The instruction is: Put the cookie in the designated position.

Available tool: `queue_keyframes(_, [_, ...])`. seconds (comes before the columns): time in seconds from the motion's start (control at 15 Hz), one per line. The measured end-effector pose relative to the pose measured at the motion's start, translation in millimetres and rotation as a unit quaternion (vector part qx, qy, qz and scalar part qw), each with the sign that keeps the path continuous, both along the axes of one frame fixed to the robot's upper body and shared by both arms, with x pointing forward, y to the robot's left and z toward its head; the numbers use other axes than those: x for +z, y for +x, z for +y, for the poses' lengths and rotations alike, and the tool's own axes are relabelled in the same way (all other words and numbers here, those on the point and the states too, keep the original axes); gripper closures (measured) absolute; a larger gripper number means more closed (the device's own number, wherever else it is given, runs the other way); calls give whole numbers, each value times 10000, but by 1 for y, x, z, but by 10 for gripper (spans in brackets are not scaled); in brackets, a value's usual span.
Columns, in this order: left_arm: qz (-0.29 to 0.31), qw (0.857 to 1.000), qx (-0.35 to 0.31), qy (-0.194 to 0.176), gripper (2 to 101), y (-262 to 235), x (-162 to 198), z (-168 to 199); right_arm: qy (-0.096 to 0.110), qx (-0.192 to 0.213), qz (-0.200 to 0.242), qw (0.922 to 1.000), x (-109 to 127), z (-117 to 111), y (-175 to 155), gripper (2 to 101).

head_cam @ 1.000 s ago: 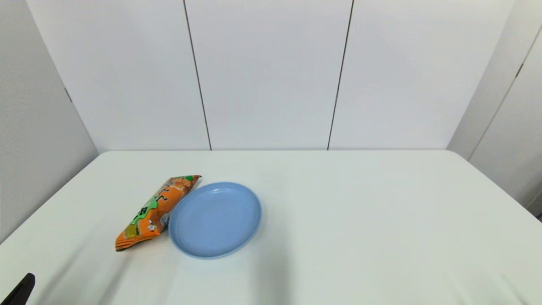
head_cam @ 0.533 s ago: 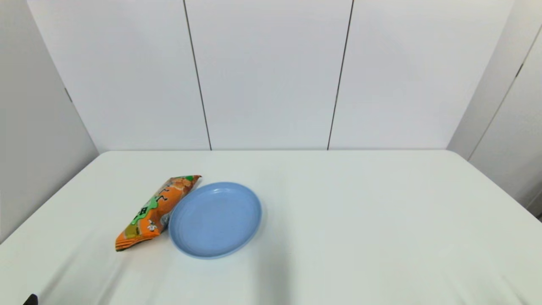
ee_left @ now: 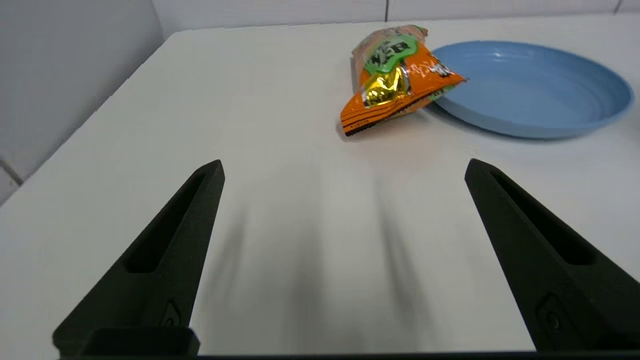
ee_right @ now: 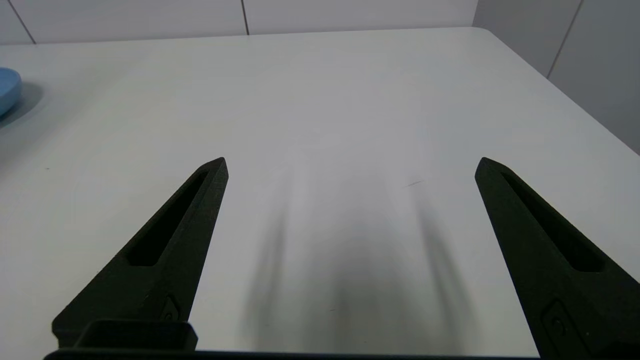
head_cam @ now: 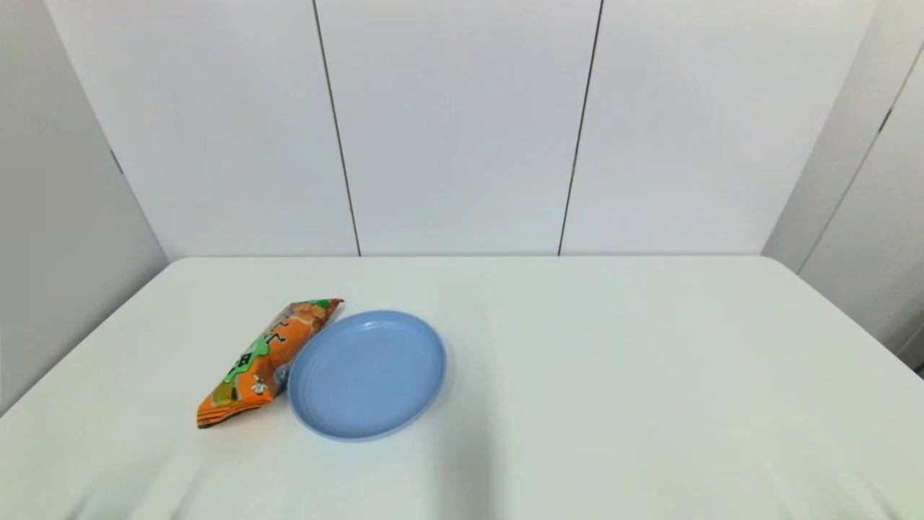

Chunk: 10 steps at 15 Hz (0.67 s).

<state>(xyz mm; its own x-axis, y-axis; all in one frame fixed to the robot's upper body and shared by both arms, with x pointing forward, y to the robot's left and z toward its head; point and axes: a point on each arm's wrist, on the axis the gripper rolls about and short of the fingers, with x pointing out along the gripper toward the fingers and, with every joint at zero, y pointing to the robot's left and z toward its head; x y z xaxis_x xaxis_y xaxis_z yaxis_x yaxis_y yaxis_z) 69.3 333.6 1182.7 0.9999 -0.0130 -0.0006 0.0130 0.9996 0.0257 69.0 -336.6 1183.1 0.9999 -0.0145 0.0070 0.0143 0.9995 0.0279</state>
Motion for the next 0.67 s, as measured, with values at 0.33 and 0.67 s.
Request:
queue_keyframes(0.33, [-16, 9999, 26, -133, 54, 0, 0, 0, 0, 0, 2, 10000, 0, 0, 0, 43])
queue_keyframes(0.67, [-22, 9999, 28, -135, 54, 0, 0, 0, 4, -2, 2, 10000, 0, 0, 0, 43])
